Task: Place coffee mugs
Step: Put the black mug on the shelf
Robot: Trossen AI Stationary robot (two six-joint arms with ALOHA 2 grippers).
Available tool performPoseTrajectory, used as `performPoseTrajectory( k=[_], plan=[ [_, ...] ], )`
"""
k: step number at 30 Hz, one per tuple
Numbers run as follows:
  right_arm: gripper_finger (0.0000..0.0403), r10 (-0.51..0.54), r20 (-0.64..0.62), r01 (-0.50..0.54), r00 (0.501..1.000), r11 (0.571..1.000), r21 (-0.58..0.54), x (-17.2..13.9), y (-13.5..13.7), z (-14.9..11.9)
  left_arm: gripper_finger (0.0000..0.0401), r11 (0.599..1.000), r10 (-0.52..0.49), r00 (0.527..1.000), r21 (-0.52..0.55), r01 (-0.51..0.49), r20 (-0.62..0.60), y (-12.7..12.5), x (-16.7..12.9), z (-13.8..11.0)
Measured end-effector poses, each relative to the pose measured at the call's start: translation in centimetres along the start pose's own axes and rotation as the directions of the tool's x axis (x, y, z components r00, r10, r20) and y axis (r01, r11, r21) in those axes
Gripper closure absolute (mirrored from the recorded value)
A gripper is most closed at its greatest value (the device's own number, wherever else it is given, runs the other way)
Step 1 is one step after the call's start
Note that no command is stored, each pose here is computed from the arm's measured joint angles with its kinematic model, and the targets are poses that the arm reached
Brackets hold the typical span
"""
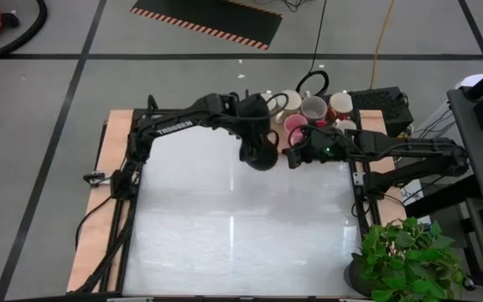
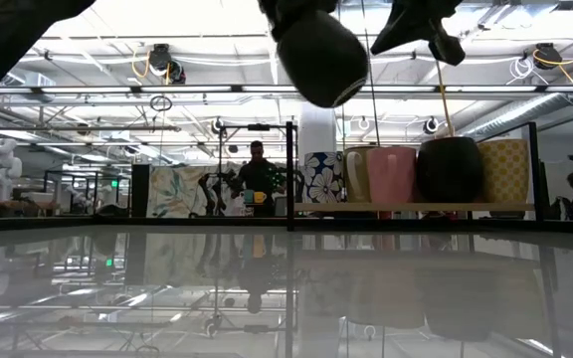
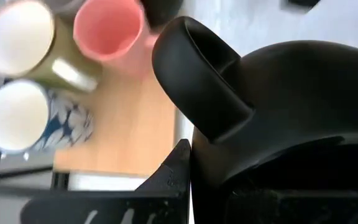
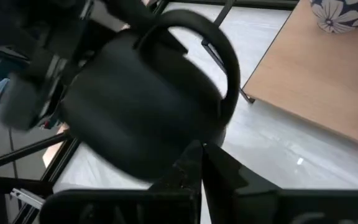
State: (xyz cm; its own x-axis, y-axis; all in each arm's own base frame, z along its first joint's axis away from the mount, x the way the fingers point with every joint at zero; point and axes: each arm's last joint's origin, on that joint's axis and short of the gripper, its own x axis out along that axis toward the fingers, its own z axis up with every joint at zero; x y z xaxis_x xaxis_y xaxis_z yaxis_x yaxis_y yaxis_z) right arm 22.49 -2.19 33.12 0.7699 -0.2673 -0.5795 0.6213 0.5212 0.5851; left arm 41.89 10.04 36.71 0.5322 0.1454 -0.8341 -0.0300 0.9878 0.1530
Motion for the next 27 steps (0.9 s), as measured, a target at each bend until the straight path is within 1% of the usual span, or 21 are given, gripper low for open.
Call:
performPoseTrajectory(
  k=[2, 4, 7, 9, 12, 15, 18, 22, 25, 27],
  plan=[
    [0.0403, 0.001, -0.001, -0.001, 1.0, 1.0, -0.009, -0.1, 0.0, 0.0, 0.0382, 1.0, 0.0, 1.0, 0.009, 0.0, 0.026, -0.4, 0.6, 0.5],
    [0.0403, 0.008, 0.001, -0.008, 1.0, 1.0, -0.023, -0.6, -0.1, 0.1, 0.0382, 1.0, 0.016, 0.998, 0.007, -0.016, 0.067, -0.4, 1.9, 1.1],
    [0.0403, 0.049, 0.032, -0.048, 0.998, 0.999, -0.015, -2.3, -0.3, 0.4, 0.0382, 0.997, 0.072, 0.992, -0.002, -0.072, 0.1, -0.2, 4.2, 1.8],
    [0.0403, 0.08, 0.074, -0.08, 0.994, 0.997, -0.005, -3.9, -0.6, 0.7, 0.0382, 0.994, 0.113, 0.989, 0.0, -0.113, 0.096, -0.2, 5.0, 1.9],
    [0.0403, 0.106, 0.168, -0.109, 0.98, 0.994, 0.01, -6.3, -1.1, 1.1, 0.0382, 0.989, 0.146, 0.983, -0.005, -0.146, 0.11, 0.1, 5.5, 2.1],
    [0.0403, 0.122, 0.252, -0.131, 0.96, 0.991, 0.021, -8.3, -1.6, 1.3, 0.0382, 0.988, 0.157, 0.984, -0.009, -0.157, 0.083, 0.6, 6.3, 1.8],
    [0.0403, 0.138, 0.303, -0.152, 0.943, 0.988, 0.021, -9.8, -2.0, 1.4, 0.0382, 0.981, 0.194, 0.979, -0.03, -0.193, 0.061, 1.5, 7.2, 1.5],
    [0.0403, 0.16, 0.317, -0.173, 0.935, 0.985, 0.013, -10.7, -2.3, 1.4, 0.0382, 0.964, 0.262, 0.965, -0.047, -0.262, -0.014, 2.6, 7.8, 0.7],
    [0.0403, 0.165, 0.313, -0.176, 0.935, 0.984, 0.007, -10.7, -2.3, 1.4, 0.0382, 0.954, 0.285, 0.954, -0.07, -0.291, -0.088, 3.2, 7.8, -0.1],
    [0.0403, 0.171, 0.296, -0.178, 0.94, 0.984, -0.004, -10.5, -2.2, 1.4, 0.0379, 0.942, 0.311, 0.947, -0.107, -0.319, -0.086, 3.8, 7.8, -0.2]
  ],
)
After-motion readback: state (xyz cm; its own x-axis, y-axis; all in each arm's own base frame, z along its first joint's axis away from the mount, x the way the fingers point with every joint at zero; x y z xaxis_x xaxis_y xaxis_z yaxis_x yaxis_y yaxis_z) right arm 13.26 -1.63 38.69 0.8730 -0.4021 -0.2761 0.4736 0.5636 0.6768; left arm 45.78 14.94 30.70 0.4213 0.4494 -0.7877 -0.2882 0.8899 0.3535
